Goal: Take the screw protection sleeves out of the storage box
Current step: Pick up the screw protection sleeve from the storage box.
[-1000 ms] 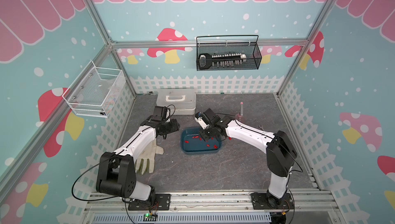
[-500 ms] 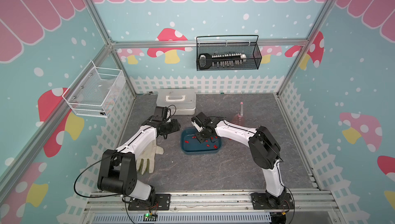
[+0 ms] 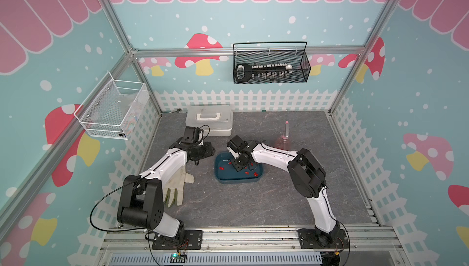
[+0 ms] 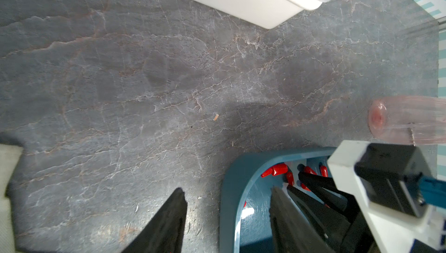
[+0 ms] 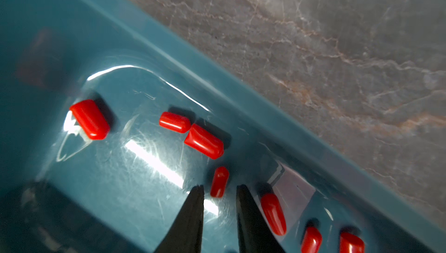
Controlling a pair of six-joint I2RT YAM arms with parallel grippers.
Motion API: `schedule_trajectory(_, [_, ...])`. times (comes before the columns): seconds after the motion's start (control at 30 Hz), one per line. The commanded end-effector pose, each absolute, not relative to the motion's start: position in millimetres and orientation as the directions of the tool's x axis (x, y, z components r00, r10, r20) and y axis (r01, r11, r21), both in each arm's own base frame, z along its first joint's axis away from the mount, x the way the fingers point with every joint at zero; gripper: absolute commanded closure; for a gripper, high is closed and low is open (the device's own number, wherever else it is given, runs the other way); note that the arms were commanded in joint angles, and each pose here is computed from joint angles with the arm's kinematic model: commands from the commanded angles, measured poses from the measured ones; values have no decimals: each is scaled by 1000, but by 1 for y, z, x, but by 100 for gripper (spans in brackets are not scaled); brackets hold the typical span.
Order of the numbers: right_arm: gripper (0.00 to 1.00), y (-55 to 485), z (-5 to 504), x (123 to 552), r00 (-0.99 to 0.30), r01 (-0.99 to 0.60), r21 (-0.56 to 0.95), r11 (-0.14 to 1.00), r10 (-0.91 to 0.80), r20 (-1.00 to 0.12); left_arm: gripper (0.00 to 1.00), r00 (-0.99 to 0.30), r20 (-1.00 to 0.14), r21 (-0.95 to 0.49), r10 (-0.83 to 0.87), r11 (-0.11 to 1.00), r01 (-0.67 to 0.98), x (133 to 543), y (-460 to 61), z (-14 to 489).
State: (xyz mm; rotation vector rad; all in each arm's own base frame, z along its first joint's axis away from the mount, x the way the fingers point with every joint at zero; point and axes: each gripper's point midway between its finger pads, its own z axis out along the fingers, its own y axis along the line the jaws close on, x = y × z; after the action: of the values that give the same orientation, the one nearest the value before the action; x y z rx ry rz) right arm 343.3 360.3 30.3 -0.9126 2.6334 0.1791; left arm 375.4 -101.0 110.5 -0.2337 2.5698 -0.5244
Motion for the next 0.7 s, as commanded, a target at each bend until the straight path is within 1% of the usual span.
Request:
schedule_trajectory(0.0, [72,366,22,344,-743,-612,9,791,-572,-347,43,-861,-443,-410,-248,911,-52,376,-103,109])
schedule_trajectory(0.17, [74,365,13,346,-758,-601,9,799,-567,-324,43,-862,-443,-410,-248,911,-52,376,-103,109])
schedule_trajectory(0.4, [79,364,11,346,-763,-597,13,802,-562,-320,43,-862,-443,-407,-247,912,-52,377,-103,108])
schedule_trajectory(0.67, [85,362,23,348,-757,-594,3,805,-557,-341,43,-864,-439,-407,-246,912,-53,377,-103,107])
